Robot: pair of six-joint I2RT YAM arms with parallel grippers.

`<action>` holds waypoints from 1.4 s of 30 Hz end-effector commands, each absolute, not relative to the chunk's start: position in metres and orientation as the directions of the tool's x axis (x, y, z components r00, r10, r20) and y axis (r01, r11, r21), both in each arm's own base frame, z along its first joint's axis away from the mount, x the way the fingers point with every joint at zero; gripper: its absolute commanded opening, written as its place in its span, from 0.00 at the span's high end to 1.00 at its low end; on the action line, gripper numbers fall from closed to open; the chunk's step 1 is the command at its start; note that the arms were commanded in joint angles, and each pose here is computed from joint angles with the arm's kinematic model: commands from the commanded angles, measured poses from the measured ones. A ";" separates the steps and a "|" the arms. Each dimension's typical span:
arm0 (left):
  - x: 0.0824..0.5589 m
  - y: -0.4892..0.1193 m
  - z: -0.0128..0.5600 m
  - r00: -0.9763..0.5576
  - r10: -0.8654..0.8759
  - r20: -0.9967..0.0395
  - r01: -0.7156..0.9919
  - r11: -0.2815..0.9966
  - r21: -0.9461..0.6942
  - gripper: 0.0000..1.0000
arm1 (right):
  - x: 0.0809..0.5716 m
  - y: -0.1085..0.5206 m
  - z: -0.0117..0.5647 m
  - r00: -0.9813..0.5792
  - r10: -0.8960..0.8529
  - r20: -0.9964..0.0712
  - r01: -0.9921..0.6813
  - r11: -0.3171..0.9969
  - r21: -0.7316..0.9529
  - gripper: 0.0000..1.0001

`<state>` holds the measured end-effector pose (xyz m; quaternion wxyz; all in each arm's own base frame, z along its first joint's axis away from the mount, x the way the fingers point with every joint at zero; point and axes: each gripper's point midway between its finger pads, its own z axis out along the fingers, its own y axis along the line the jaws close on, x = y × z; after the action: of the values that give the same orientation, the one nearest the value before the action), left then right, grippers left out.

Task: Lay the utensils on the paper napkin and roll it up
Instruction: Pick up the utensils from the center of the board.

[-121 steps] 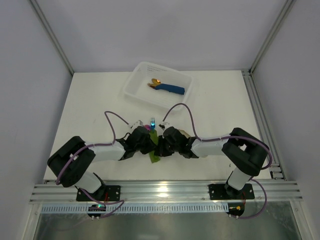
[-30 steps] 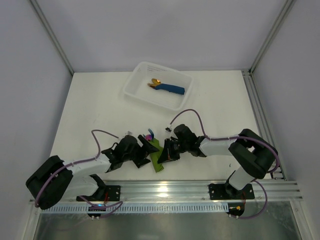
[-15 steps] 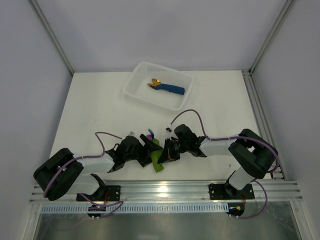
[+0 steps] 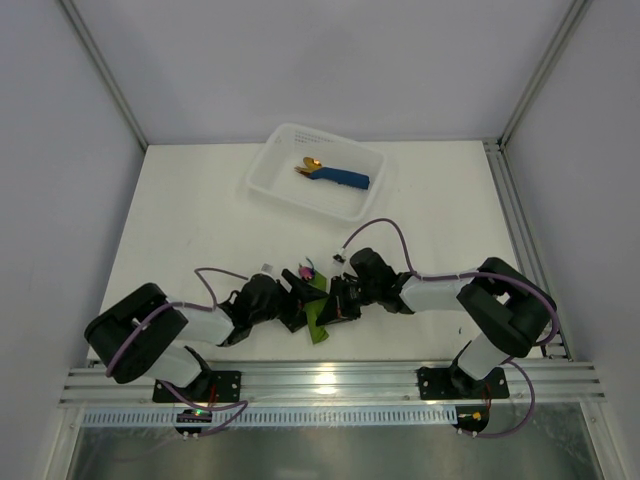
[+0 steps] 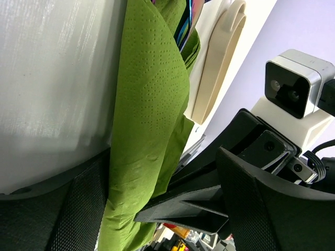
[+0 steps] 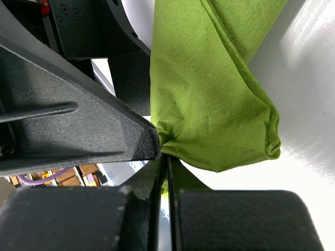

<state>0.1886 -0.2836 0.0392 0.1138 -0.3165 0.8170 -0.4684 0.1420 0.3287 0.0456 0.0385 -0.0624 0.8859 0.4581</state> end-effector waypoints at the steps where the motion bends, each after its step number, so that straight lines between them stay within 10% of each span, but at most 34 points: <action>1: 0.151 -0.232 -0.038 -0.745 -0.663 0.067 -0.554 0.561 -0.616 0.20 | 0.145 0.336 0.060 -0.986 -0.073 -0.153 -0.168 0.521 0.837 0.96; 42: 0.122 -0.234 -0.051 -0.779 -0.618 0.109 -0.582 0.646 -0.494 0.14 | 0.152 0.335 0.078 -0.984 -0.056 -0.170 -0.175 0.496 0.850 0.97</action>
<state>0.1747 -0.2918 0.0338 0.0824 -0.3232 0.8382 -0.4314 0.1422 0.3245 0.0497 0.0311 -0.0577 0.8848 0.4613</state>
